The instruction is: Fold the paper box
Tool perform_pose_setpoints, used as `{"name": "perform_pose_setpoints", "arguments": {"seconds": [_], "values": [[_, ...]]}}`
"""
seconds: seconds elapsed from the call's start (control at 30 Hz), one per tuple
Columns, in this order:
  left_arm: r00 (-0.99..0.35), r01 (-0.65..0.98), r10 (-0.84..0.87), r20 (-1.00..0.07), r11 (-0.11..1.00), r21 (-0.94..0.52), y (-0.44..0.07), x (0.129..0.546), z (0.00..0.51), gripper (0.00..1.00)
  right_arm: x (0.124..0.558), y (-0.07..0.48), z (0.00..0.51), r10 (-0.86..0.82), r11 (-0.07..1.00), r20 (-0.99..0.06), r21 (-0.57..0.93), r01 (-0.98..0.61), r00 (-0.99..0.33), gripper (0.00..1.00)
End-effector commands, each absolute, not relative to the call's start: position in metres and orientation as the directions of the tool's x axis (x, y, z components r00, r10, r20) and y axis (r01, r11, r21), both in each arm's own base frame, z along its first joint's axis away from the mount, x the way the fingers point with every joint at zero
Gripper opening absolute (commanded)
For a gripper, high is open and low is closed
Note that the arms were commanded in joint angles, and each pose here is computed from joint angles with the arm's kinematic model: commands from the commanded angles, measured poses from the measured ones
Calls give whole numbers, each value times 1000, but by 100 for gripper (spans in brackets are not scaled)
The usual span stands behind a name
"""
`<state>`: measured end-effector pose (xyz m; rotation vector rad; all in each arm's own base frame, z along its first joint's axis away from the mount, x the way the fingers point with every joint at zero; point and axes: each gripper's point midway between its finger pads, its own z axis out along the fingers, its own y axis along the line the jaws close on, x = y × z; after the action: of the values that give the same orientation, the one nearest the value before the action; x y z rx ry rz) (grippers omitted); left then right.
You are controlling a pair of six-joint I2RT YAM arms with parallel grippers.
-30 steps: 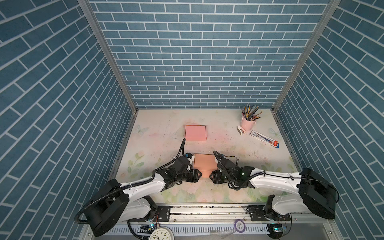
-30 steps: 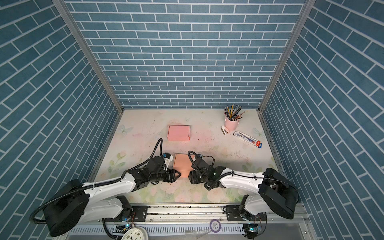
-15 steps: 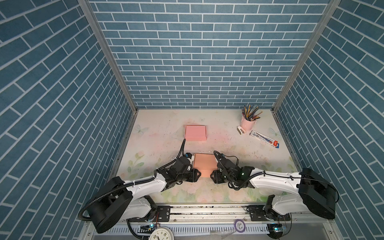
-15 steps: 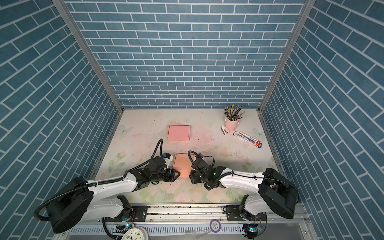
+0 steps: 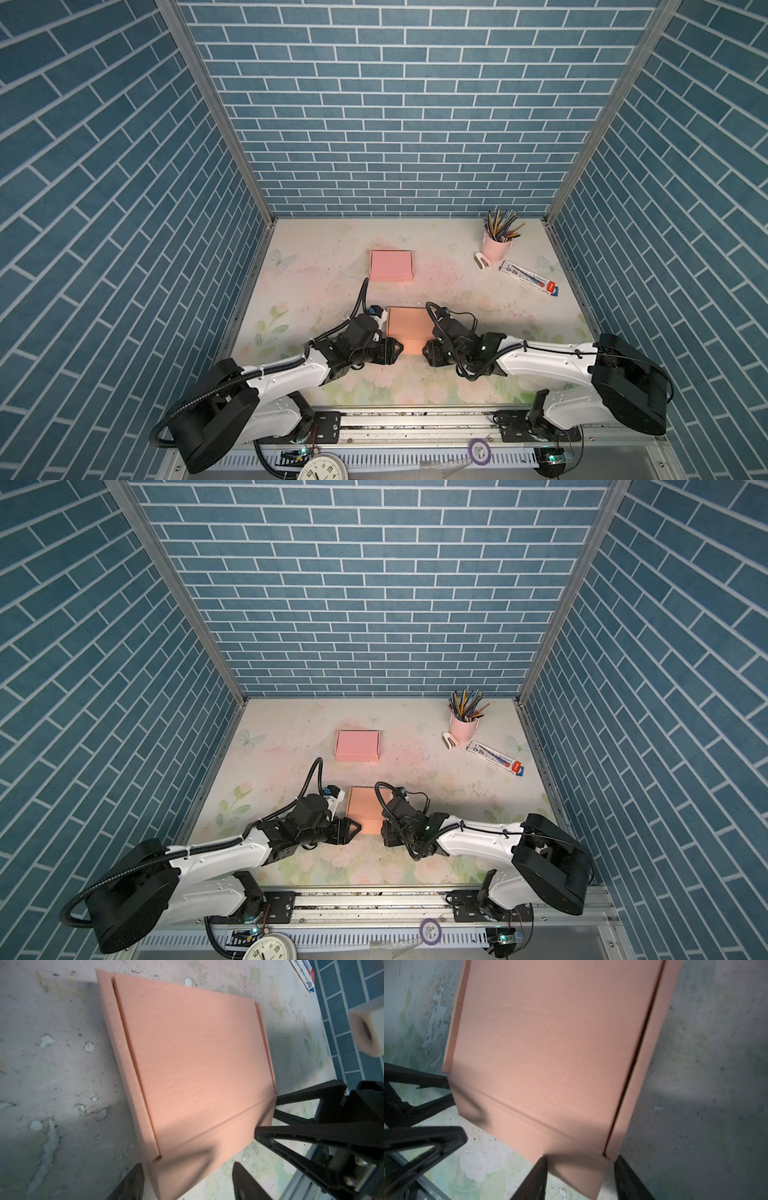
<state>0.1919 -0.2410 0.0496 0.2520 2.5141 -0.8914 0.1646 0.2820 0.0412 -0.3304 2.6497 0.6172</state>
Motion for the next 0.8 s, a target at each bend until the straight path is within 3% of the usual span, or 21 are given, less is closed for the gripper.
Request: {"name": "perform_pose_setpoints", "arguments": {"seconds": [0.0, 0.47, 0.77], "values": [[-878, 315, 30, -478, 788, -529, -235, 190, 50, 69, 169, 279, 43, -122, 892, -434, 347, -290, -893, 53], [-861, 322, 31, -508, 806, -497, -226, 202, 67, 69, 173, 283, 59, -127, 878, -450, 364, -311, -884, 55], [-771, 376, -15, -637, 796, -474, -221, 232, 115, 68, 171, 276, 67, -126, 892, -432, 345, -293, -893, 61]]}}
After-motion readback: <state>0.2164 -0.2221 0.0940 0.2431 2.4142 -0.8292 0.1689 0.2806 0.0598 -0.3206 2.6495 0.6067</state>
